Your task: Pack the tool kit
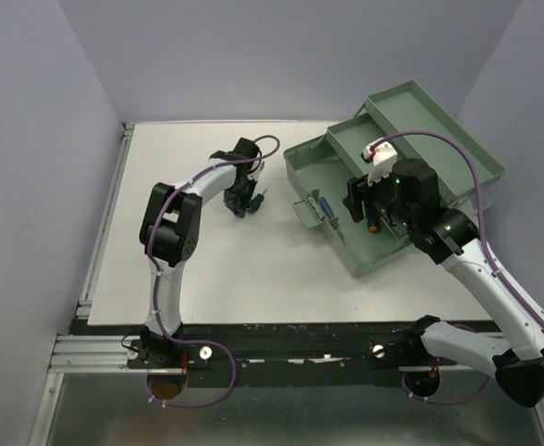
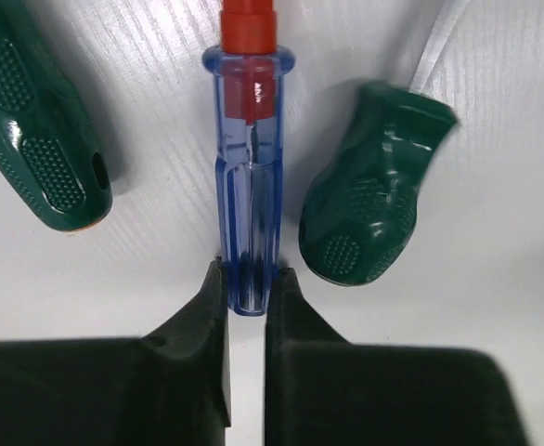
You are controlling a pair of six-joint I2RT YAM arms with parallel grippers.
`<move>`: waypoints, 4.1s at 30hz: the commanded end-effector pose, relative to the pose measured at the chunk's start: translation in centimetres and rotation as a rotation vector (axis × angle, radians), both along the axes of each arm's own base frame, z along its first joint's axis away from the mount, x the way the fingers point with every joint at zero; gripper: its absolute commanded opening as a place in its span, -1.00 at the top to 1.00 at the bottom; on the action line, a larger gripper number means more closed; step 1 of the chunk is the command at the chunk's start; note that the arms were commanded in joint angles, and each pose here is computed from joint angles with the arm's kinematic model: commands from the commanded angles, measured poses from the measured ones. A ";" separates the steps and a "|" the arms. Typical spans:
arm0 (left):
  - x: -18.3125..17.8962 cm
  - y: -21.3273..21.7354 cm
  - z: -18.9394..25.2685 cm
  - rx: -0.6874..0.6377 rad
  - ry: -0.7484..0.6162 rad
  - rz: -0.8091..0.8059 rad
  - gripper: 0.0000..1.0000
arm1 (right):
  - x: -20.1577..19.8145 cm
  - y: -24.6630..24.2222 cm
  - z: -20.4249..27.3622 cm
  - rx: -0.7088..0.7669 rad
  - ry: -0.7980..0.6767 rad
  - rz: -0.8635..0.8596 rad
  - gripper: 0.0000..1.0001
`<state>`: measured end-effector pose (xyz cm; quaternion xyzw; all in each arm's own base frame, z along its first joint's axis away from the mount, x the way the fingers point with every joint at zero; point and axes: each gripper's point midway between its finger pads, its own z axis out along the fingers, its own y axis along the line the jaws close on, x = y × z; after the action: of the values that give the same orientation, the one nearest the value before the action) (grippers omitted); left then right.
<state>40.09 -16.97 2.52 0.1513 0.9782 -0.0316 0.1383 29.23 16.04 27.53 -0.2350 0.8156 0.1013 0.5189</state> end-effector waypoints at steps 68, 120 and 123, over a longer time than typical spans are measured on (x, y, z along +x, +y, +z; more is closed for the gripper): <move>-0.3 -3.7 13.3 -0.374 -0.236 -0.103 -0.98 | 4.6 -3.6 -14.8 -0.419 0.502 -0.331 -0.43; -7.1 -11.7 16.9 -0.590 -0.413 -0.340 1.00 | -0.6 6.4 -3.6 0.600 0.307 -0.055 -0.63; -9.6 -14.0 19.4 -0.761 -0.378 -0.424 1.00 | -0.3 7.5 -2.2 0.751 0.280 -0.038 -0.72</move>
<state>32.84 -25.82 16.59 0.2608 0.8794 -0.2280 0.3266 28.32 20.99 21.69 -0.0592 0.8501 0.2995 0.4291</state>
